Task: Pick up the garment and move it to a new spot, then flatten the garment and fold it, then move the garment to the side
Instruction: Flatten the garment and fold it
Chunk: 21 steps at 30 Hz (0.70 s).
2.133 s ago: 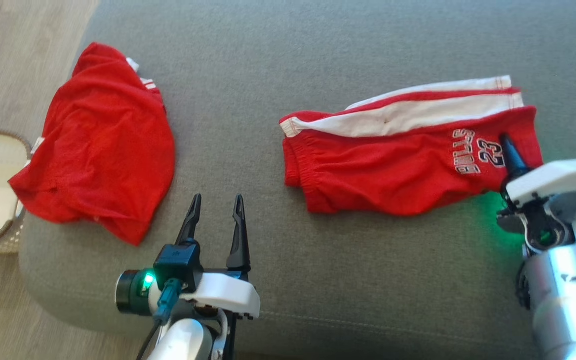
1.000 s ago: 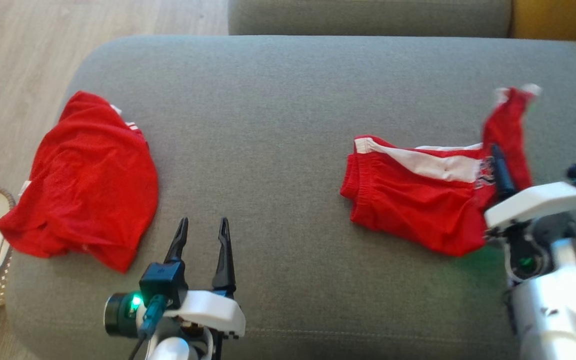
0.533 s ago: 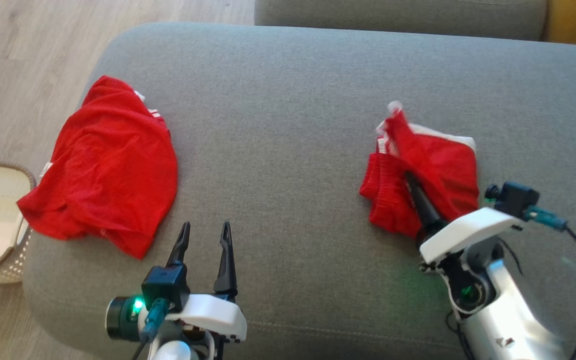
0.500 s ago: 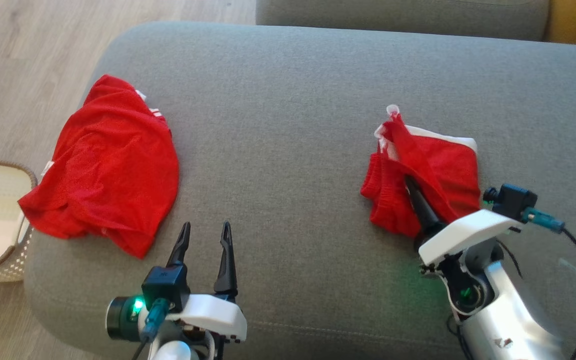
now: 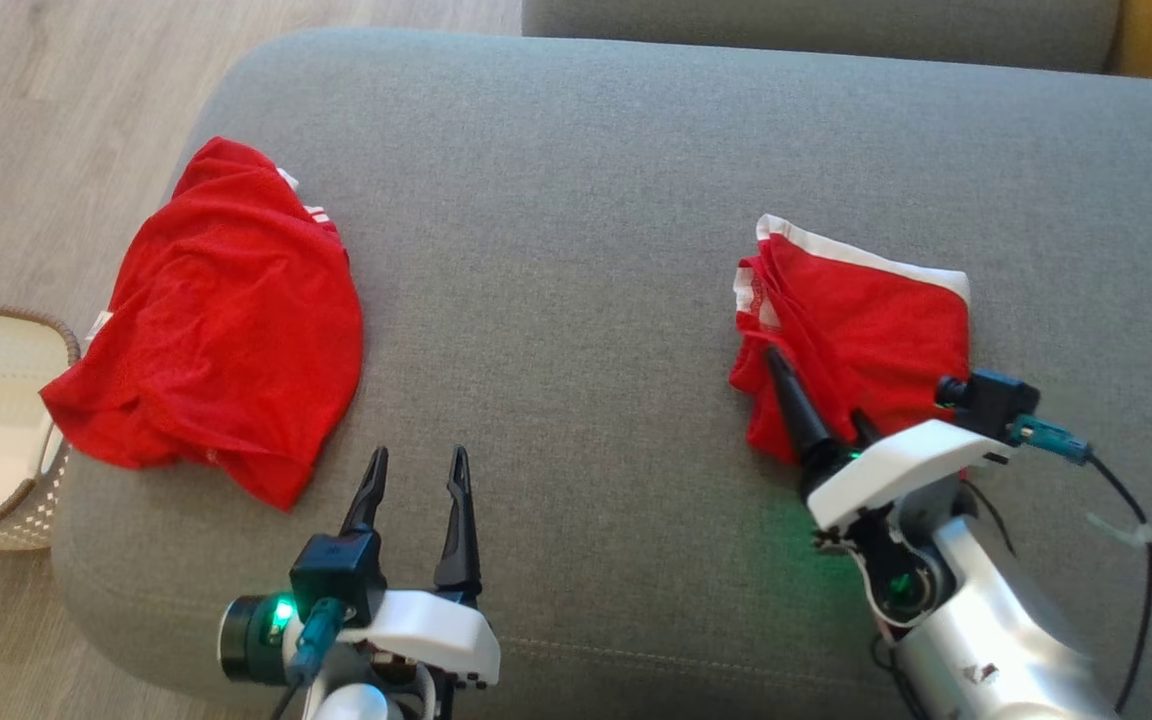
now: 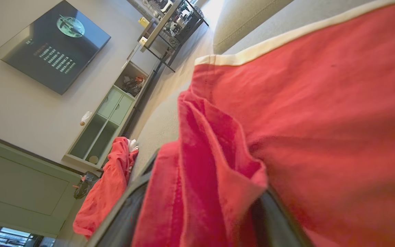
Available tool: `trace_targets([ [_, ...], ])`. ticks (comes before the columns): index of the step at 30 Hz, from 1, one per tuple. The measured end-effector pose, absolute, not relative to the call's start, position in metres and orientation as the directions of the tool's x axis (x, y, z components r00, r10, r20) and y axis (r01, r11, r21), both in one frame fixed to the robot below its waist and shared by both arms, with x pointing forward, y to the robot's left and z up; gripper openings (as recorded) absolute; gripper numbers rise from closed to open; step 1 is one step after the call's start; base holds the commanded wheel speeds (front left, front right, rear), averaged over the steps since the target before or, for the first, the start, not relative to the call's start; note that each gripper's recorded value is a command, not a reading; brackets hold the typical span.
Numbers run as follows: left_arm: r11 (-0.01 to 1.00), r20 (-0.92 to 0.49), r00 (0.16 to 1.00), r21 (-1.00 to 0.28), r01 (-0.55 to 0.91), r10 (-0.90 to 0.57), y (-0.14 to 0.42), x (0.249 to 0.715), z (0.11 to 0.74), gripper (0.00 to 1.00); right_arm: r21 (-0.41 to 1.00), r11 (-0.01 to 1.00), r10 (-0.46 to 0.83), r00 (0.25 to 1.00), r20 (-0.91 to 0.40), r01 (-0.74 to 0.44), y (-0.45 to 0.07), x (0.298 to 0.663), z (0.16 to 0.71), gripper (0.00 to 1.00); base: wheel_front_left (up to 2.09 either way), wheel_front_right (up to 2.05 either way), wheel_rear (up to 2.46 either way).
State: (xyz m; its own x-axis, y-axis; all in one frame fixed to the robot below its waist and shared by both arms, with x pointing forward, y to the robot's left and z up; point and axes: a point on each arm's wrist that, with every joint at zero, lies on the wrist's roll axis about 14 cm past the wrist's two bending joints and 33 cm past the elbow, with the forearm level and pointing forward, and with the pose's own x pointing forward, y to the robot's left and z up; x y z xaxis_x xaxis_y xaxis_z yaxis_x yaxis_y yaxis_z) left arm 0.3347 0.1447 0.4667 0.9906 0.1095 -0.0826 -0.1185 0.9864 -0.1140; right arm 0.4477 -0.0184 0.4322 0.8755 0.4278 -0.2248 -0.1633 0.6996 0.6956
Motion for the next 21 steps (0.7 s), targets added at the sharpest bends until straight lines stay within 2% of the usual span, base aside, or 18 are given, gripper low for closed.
trace_targets([
  [9, 0.987, -0.097, 0.991, -0.12, -0.104, 0.093, 0.139, 0.336, 0.463, 1.0, 0.718, 0.653, 0.523, 0.829, -0.197, -0.241, 0.013, 0.431, 0.439, 1.0, 0.0, 0.0, 0.0],
  [16, 0.988, -0.099, 0.991, -0.119, -0.1, 0.088, 0.138, 0.336, 0.462, 1.0, 0.703, 0.68, 0.55, 0.78, -0.298, -0.21, 0.017, 0.414, 0.41, 1.0, 0.0, 0.0, 0.0],
  [21, 0.989, -0.091, 0.992, -0.118, -0.093, 0.082, 0.137, 0.337, 0.464, 1.0, 0.713, 0.67, 0.546, 0.787, -0.288, -0.204, 0.016, 0.412, 0.414, 1.0, 0.0, 0.0, 0.0],
])
